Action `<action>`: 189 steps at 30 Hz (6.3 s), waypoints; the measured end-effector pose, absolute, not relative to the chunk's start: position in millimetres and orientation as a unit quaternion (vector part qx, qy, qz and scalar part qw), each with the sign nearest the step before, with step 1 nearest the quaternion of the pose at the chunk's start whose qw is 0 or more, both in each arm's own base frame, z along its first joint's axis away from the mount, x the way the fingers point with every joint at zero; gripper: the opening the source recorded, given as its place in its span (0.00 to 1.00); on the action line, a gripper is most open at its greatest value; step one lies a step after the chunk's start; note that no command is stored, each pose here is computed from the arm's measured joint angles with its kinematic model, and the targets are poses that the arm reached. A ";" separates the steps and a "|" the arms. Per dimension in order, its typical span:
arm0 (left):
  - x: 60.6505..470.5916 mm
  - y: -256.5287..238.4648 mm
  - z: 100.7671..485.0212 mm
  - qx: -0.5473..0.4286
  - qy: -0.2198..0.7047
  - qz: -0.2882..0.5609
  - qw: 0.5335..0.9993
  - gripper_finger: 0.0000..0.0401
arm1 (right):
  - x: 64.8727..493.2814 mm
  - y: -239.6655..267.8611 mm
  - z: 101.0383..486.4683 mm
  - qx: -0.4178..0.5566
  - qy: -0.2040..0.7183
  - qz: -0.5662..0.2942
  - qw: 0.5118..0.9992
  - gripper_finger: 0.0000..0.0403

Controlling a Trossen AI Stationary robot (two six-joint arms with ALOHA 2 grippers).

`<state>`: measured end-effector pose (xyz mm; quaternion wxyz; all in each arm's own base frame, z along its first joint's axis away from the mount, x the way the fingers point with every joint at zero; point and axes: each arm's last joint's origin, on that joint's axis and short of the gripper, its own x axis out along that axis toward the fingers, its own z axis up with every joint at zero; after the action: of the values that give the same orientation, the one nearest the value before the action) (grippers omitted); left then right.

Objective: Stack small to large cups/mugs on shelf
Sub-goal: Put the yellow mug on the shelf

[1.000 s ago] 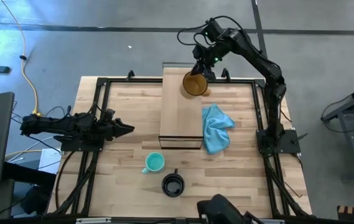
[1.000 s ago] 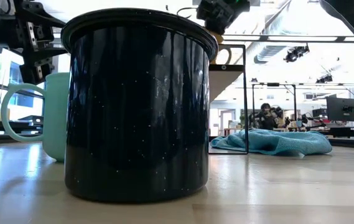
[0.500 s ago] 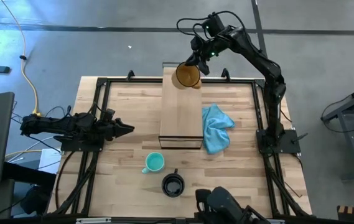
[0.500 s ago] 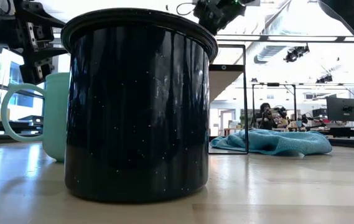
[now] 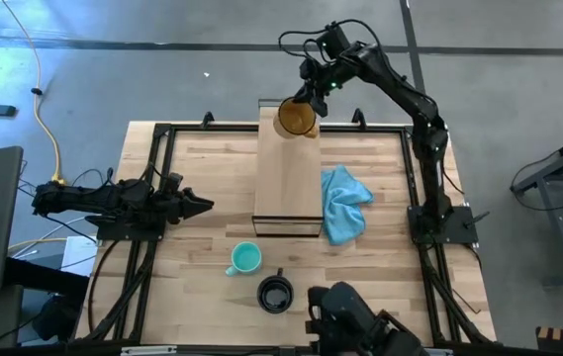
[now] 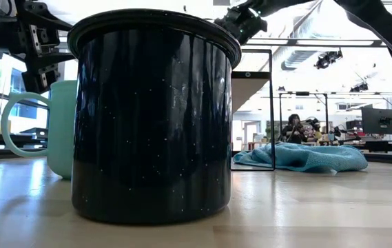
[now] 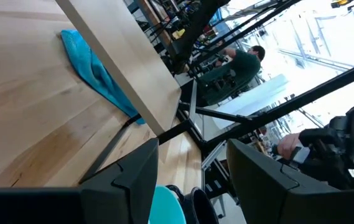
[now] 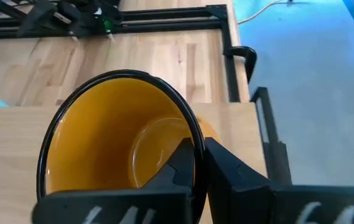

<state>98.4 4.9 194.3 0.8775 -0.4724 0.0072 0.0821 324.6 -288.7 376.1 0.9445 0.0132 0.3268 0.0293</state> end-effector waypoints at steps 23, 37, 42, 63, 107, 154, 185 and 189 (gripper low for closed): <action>98.3 5.4 193.5 -0.464 0.007 0.092 0.881 0.45 | 333.2 -306.2 352.2 0.034 0.347 0.004 0.937 0.00; 98.1 5.4 191.7 -0.462 0.016 0.097 0.881 0.45 | 332.8 -309.9 349.7 0.043 0.346 -0.001 0.937 0.03; 98.0 5.5 191.4 -0.462 0.016 0.099 0.881 0.45 | 333.8 -310.4 350.6 0.042 0.340 -0.002 0.939 0.10; 98.0 5.5 190.9 -0.461 0.019 0.100 0.881 0.45 | 334.4 -311.8 351.3 0.033 0.340 -0.013 0.940 0.10; 97.8 5.5 189.2 -0.461 0.026 0.104 0.881 0.45 | 326.9 -290.9 369.0 0.040 0.377 -0.012 0.925 0.13; 97.7 4.7 188.1 -0.438 0.040 0.094 0.893 0.45 | 324.2 -200.5 381.6 0.131 0.543 -0.075 0.826 0.35; 97.6 3.9 187.1 -0.439 0.051 0.084 0.893 0.45 | 346.6 -194.6 359.3 0.138 0.539 -0.152 0.817 0.35; 97.6 3.9 187.1 -0.439 0.051 0.084 0.893 0.45 | 348.0 -193.7 359.6 0.137 0.536 -0.152 0.819 0.35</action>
<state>97.6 3.9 187.1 0.8929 -0.4394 0.0509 0.0843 348.0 -193.7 359.6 0.8190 0.1367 0.5361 -0.1521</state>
